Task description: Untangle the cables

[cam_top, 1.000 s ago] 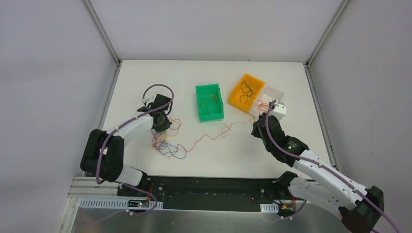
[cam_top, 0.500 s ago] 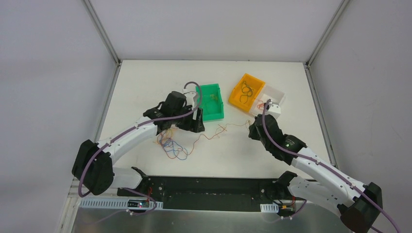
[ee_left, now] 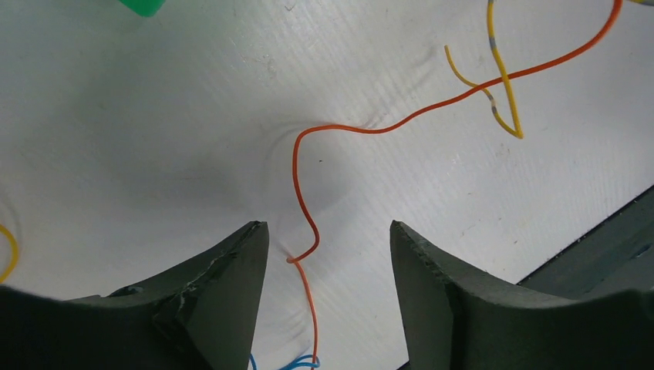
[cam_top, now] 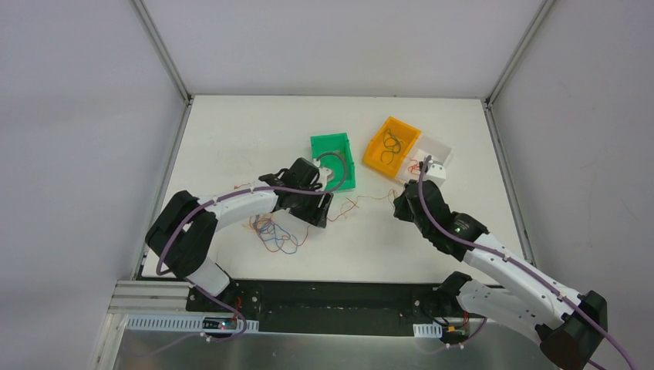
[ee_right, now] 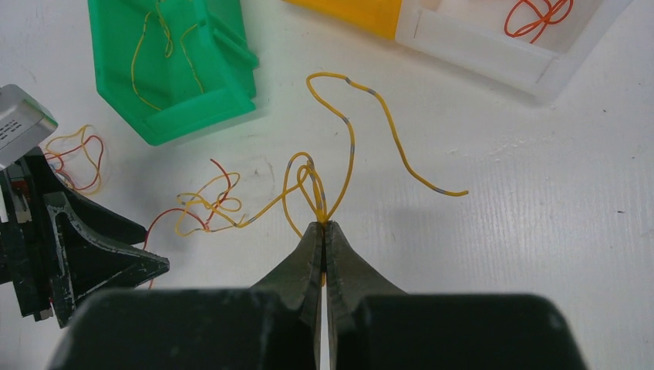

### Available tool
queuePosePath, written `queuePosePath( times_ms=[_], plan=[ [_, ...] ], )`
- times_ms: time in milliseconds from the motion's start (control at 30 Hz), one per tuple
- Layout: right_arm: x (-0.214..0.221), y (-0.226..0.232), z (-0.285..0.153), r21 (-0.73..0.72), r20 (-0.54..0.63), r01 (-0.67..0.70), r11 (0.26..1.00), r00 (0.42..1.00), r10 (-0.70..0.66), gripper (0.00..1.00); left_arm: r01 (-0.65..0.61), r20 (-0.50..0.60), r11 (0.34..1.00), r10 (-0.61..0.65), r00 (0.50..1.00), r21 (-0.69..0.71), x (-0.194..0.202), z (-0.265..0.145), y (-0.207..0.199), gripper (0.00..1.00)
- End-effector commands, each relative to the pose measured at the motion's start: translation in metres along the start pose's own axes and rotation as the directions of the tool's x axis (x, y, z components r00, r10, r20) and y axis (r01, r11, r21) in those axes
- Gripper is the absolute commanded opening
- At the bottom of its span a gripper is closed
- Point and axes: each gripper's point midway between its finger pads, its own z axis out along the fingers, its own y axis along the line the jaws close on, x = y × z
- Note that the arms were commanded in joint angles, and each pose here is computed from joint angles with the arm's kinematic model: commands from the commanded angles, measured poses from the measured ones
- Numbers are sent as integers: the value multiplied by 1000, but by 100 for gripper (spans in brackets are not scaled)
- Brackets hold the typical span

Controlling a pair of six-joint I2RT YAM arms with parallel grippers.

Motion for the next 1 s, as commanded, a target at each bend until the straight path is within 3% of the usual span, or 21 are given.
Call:
queuePosePath(
  times_ms=[0,100,133,167,300,433,633,800,967],
  plan=[
    [-13,7,-4,-18,22,-31,999,999,31,0,-21,41,999,22,999,-39,-16,2,0,51],
    [-12,2,-1,14,17,-45,999,999,45,0,-6,28,999,7,1000,-43,-14,4,1,21],
    [-12,-4,-1,39,19,-54,998,998,53,0,-7,24,998,8,1000,-63,-12,3,5,7],
    [-12,-11,-1,74,18,-59,996,998,58,0,4,27,993,0,1000,-120,-10,0,16,0],
    [-11,-43,2,203,15,-52,978,999,50,0,131,117,953,-102,988,-274,-7,-27,57,0],
    [-4,-77,8,321,14,-113,940,993,114,0,304,227,913,-246,942,-271,-1,-51,84,0],
    [-4,-108,5,392,74,-257,883,966,248,0,415,361,825,-280,890,-384,15,-72,117,0],
    [-12,-123,0,416,115,-301,858,953,279,0,440,422,794,-259,869,-420,16,-80,130,0],
    [-26,-103,-4,321,79,-250,913,968,237,0,386,445,839,-198,873,-383,8,-76,126,0]
  ],
)
